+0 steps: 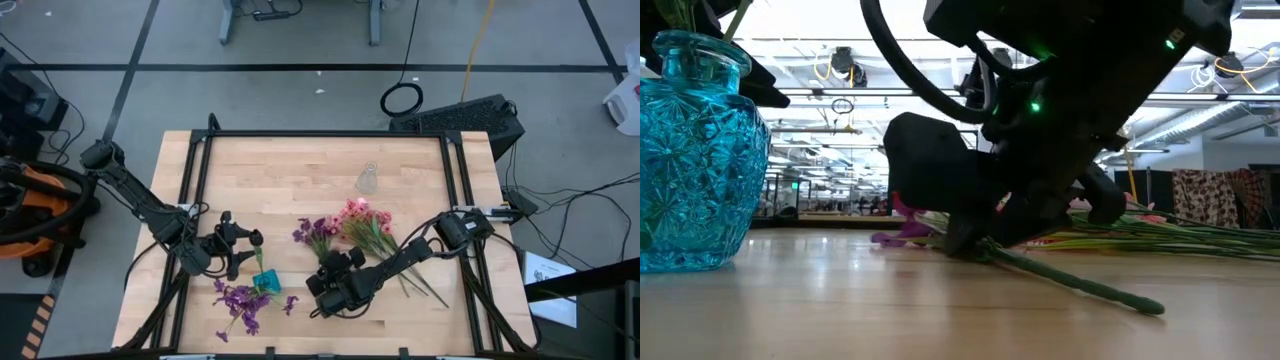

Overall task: Sort flowers into vase by color
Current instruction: Put the violet flower into the blue vase

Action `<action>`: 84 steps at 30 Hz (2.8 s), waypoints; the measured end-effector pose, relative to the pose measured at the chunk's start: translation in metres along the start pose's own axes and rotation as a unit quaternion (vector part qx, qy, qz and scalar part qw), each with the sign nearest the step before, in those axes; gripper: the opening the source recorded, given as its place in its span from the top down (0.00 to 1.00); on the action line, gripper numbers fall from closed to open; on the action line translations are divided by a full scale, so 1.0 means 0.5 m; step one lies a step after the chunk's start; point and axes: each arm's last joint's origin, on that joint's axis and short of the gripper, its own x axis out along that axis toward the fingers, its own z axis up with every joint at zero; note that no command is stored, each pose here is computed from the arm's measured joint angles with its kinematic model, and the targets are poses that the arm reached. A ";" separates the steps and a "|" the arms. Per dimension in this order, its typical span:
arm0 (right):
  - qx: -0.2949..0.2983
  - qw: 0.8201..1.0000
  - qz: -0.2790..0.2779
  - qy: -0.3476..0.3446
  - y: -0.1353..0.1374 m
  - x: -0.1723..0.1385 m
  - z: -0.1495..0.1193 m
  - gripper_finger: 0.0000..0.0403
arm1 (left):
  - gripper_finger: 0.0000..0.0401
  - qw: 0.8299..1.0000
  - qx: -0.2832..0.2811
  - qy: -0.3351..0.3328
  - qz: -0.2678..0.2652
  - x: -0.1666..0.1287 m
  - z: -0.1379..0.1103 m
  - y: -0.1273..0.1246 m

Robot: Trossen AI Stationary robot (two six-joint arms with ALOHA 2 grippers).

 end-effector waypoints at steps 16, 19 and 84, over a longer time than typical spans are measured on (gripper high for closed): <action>0.012 0.999 0.011 -0.039 0.006 -0.018 0.002 0.97 | 0.42 1.000 -0.005 0.000 0.000 0.000 0.000 0.000; 0.010 0.999 0.024 -0.047 0.009 -0.046 0.018 0.98 | 0.42 1.000 -0.006 -0.001 0.000 0.000 0.000 0.000; -0.044 0.723 0.432 -0.537 0.097 -0.282 0.357 0.98 | 0.42 0.899 0.074 -0.350 -0.255 -0.148 0.230 -0.035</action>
